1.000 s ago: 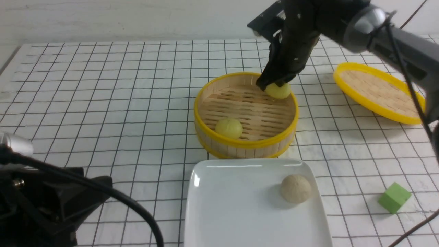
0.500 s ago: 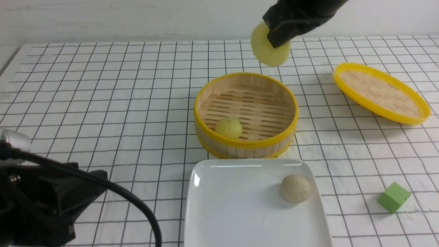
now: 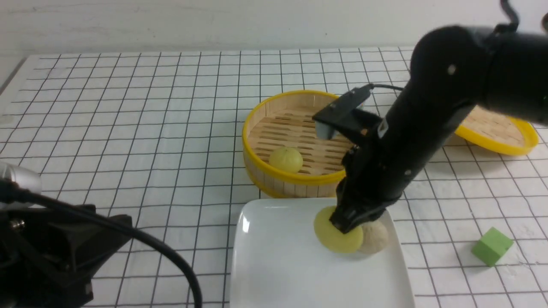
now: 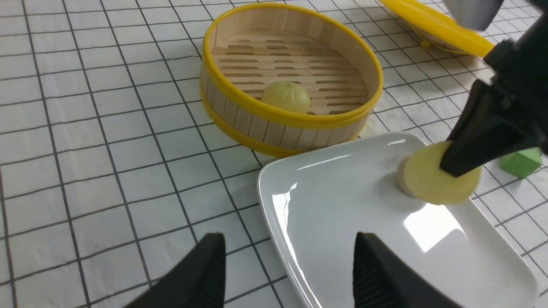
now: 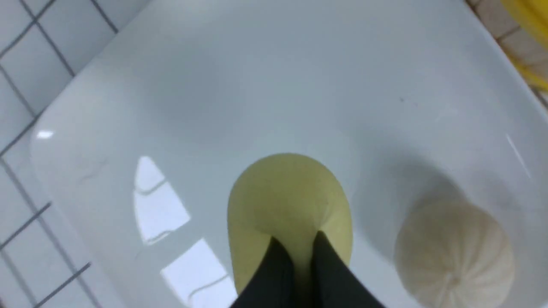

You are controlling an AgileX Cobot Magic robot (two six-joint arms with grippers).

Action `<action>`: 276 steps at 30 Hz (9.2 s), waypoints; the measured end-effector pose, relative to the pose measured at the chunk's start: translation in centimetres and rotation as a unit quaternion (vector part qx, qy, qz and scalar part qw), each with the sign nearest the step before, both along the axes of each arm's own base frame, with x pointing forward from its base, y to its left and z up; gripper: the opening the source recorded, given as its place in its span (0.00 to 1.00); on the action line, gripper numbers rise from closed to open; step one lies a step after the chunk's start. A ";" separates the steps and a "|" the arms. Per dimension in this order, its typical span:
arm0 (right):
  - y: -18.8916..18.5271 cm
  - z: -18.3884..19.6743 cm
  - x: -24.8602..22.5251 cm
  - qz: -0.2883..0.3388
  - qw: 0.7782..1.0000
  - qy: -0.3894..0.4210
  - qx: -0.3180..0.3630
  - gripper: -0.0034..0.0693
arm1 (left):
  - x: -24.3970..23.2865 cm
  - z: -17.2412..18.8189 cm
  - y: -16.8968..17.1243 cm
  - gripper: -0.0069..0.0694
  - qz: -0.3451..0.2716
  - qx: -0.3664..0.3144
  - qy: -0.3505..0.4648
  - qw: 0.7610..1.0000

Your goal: Put the steamed buns into the plate on the white-black tablecloth.

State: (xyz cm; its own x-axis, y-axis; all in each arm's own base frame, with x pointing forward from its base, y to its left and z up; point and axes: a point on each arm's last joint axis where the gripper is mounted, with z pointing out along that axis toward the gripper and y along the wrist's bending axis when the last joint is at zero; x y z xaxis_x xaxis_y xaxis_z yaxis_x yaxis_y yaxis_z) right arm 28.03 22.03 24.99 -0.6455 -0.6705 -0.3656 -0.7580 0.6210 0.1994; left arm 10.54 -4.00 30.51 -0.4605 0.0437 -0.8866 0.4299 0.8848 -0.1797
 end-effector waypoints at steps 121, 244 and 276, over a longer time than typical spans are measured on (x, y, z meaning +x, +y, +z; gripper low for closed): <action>-17.5 13.6 -21.1 -0.113 0.951 -0.279 0.063 0.75 | 28.1 -8.4 -20.8 0.63 -0.170 0.275 0.167 0.931; -17.3 14.0 -20.9 -0.115 0.945 -0.296 0.082 0.70 | 18.2 -3.1 -16.3 0.72 -0.231 0.214 0.145 0.938; -24.9 18.9 -30.6 -0.178 0.817 -0.492 0.243 0.70 | -3.3 16.2 1.0 0.63 0.000 0.126 -0.081 0.989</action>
